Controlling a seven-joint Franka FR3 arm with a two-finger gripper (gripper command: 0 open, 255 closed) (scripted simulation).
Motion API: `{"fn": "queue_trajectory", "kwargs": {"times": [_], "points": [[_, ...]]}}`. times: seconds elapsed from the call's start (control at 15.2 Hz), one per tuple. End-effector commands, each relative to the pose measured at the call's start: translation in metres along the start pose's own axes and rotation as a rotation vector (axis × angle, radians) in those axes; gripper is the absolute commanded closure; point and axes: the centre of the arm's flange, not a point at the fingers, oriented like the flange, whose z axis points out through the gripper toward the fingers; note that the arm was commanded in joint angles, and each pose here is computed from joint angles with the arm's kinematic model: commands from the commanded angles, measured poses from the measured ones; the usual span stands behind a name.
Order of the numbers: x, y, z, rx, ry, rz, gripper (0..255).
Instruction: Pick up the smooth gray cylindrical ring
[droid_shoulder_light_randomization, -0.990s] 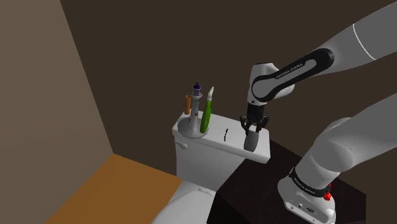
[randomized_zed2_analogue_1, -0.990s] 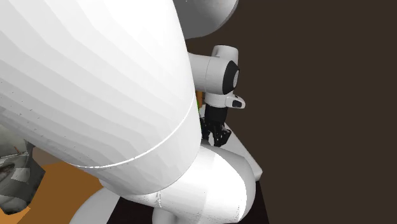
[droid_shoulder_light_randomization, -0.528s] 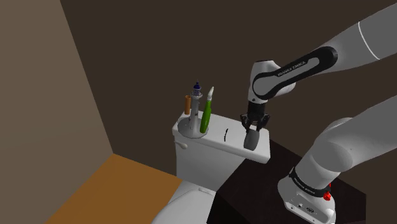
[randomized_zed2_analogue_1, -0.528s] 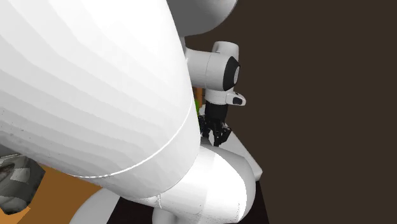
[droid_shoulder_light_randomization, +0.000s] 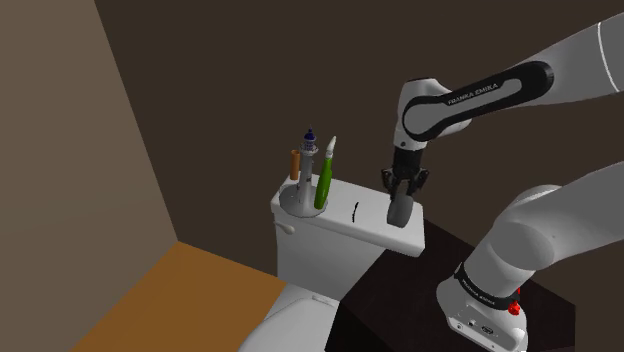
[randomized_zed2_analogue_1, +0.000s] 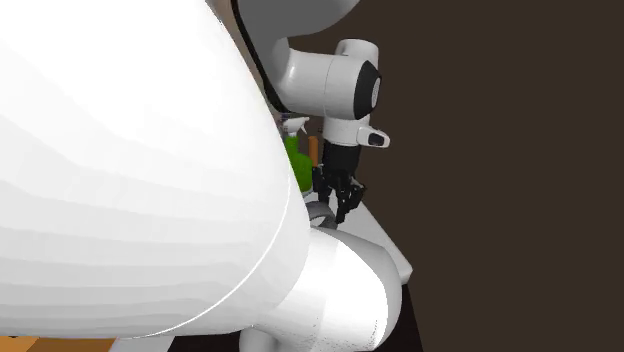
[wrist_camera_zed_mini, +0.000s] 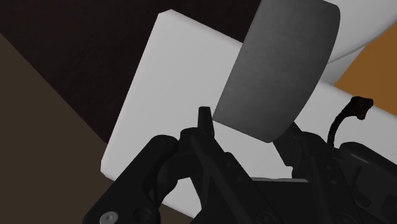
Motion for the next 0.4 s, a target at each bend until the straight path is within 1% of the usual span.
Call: {"fn": "queue_trajectory", "kwargs": {"times": [0.0,0.2,0.33], "points": [[-0.002,0.0,-0.011,0.0,-0.001,0.0,255],[-0.006,0.001,-0.026,0.0,-0.001,0.0,255],[-0.006,0.002,-0.027,0.0,-0.001,0.0,255]]}}
